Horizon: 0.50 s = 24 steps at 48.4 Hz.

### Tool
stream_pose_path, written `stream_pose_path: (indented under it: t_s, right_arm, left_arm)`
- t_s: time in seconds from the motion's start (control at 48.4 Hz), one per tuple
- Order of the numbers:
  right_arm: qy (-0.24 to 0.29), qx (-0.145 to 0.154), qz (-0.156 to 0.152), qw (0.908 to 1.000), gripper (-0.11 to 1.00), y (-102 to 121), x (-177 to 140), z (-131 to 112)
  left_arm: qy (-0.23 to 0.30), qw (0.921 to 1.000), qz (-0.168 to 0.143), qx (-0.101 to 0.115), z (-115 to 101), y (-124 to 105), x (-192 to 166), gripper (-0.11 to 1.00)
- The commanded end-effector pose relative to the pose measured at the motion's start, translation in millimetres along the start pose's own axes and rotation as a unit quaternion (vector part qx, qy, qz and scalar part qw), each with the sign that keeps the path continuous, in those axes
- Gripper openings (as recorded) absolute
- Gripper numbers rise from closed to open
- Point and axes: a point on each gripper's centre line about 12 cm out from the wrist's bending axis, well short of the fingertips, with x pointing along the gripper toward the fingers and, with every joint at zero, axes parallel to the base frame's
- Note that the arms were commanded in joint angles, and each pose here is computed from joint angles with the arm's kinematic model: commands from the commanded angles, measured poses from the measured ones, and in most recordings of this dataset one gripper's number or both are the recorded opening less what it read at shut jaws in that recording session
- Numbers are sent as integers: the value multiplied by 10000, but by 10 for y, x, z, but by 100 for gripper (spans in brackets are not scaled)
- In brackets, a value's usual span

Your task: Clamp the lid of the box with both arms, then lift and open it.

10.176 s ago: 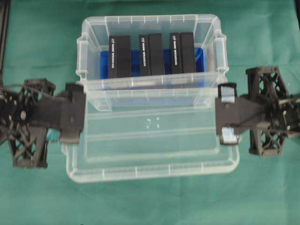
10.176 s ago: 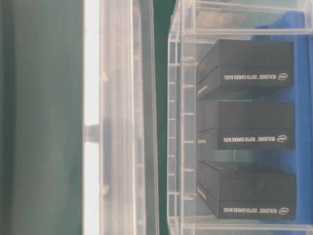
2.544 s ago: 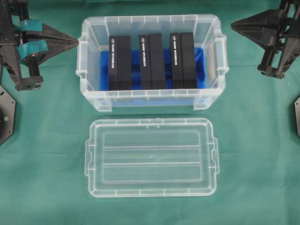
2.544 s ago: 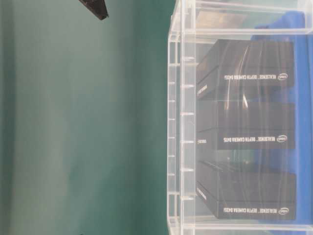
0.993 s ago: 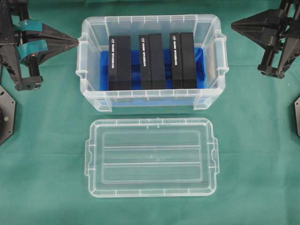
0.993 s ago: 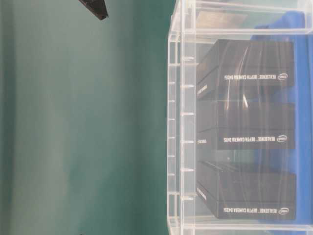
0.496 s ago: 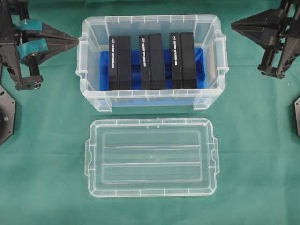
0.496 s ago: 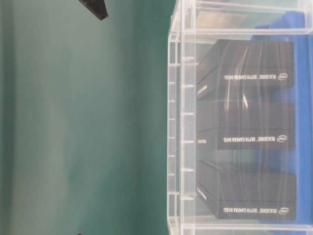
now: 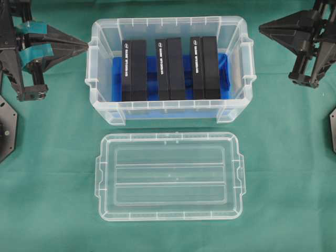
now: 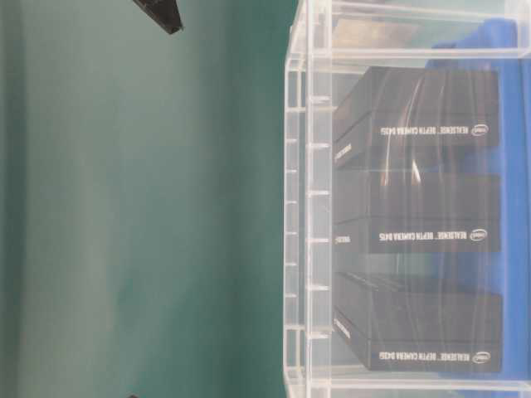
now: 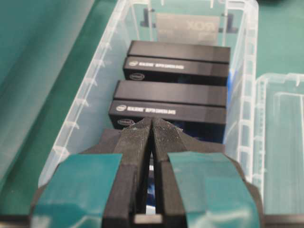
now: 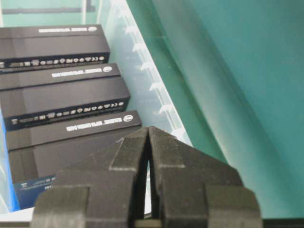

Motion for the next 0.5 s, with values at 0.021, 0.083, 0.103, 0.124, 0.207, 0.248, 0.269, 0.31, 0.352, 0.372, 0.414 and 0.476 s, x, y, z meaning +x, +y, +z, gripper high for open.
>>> stream_pose_path:
  t_s: [0.021,0.083,0.103,0.124,0.207,0.248,0.269,0.31,0.352,0.372,0.414,0.476]
  right_arm:
    - [-127,-5,2,9999,0,-6,-16,72]
    - [-135,3,1,9999,0,-6,-20,75]
    - [-142,-5,4,9999,0,-6,-20,77]
    - [-134,2,5,9999,0,-5,-19,71]
    - [-170,2,19,9999,0,-2,-19,79]
    - [-177,2,22,9998,0,-1,-20,81]
    - [-184,2,24,9998,0,0,-20,82]
    - [-207,0,37,9998,0,4,-21,92]
    - [-200,-8,36,9998,0,5,-20,86]
    - [-206,0,40,9998,0,5,-20,88]
    - [-207,-3,48,9998,0,9,-20,88]
    - [-208,-7,62,9998,0,17,-21,88]
  left_arm:
    - [-220,9997,32,-27,79,15,-60,1]
    - [-282,9996,33,-18,94,13,-88,1]
    - [-297,9995,32,-33,95,13,-96,1]
    - [-312,9995,41,-35,100,17,-108,1]
    - [-337,9994,24,-54,100,9,-122,1]
    - [-337,9994,17,-52,96,5,-125,1]
    - [-330,9994,9,-50,95,1,-125,1]
    - [-316,9995,0,-47,82,-4,-118,1]
    - [-324,9995,-7,-45,81,-8,-121,2]
    - [-324,9995,-7,-45,76,-8,-120,1]
    - [-333,9994,-14,-43,70,-12,-117,1]
    - [-356,9994,-20,-49,62,-17,-114,1]
